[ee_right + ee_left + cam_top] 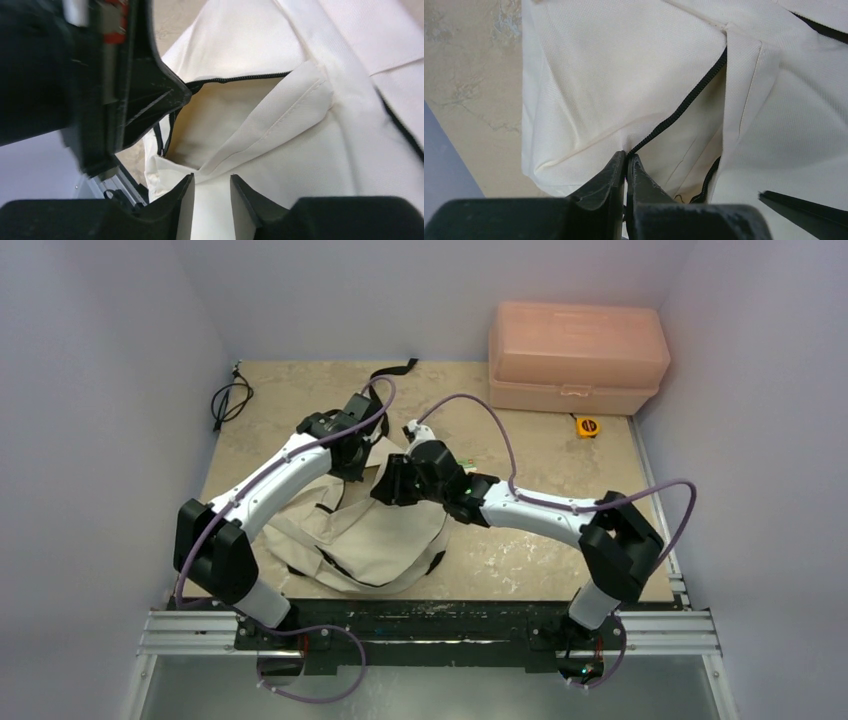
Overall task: Pack the student bag
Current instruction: Pick up the stationery from the center of the board.
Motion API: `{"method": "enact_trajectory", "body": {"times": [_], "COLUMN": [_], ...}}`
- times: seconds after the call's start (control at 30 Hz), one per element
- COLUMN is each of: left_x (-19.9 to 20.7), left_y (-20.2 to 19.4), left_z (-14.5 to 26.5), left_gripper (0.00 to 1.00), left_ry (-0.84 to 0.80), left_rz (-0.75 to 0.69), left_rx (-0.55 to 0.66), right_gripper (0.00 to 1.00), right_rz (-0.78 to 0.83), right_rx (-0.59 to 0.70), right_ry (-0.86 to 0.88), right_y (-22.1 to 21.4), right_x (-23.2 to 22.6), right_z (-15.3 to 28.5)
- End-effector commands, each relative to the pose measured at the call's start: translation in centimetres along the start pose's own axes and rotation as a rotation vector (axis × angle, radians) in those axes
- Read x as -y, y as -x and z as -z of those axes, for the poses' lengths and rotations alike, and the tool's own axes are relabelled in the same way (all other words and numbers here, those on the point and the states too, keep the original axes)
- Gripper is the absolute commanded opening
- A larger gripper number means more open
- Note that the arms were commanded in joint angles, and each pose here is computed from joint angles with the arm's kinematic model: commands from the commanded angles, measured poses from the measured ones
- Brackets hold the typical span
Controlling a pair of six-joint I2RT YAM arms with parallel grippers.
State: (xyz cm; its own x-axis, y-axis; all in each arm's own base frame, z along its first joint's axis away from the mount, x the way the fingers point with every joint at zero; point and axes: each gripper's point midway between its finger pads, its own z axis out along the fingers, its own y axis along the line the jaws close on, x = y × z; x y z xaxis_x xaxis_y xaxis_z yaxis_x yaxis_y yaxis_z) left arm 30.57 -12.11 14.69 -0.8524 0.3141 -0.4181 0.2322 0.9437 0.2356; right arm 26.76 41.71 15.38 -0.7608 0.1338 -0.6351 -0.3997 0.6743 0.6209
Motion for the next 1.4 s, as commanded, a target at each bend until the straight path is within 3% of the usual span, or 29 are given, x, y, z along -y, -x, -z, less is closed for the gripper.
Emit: {"method": "enact_trajectory", "body": {"times": [0.0,0.27,0.5,0.6,1.1,1.37], "left_x": [-1.1,-1.1,-1.0,-0.7,-0.1,-0.1], "left_y": [1.0,1.1,1.0,1.0,0.7,0.7], "left_z": [1.9,2.8,3.1,3.1,3.1,3.1], "left_gripper": [0.0,0.0,0.0,0.0,0.0,0.0], "left_ry": [-0.01,-0.025,-0.038,-0.052,-0.088,-0.091], "left_rz": [0.032,0.048,0.056,0.056,0.057,0.058], "left_rx": [0.111,0.139,0.143,0.14,0.129,0.129], "right_gripper": [0.41,0.6,0.6,0.59,0.58,0.45], "right_rz": [0.115,0.183,0.299,0.334,0.406,0.408], "right_rx": [0.077,0.147,0.108,0.054,-0.024,-0.041], "right_ry": [0.05,-0.157,-0.522,-0.599,-0.722,-0.739], "right_y": [4.1,7.7,6.5,5.5,4.0,2.9], "right_x": [-1.3,7.1,16.7,19.0,23.5,24.7], "right_z": [4.3,9.3,9.4,8.2,4.8,3.9]}}
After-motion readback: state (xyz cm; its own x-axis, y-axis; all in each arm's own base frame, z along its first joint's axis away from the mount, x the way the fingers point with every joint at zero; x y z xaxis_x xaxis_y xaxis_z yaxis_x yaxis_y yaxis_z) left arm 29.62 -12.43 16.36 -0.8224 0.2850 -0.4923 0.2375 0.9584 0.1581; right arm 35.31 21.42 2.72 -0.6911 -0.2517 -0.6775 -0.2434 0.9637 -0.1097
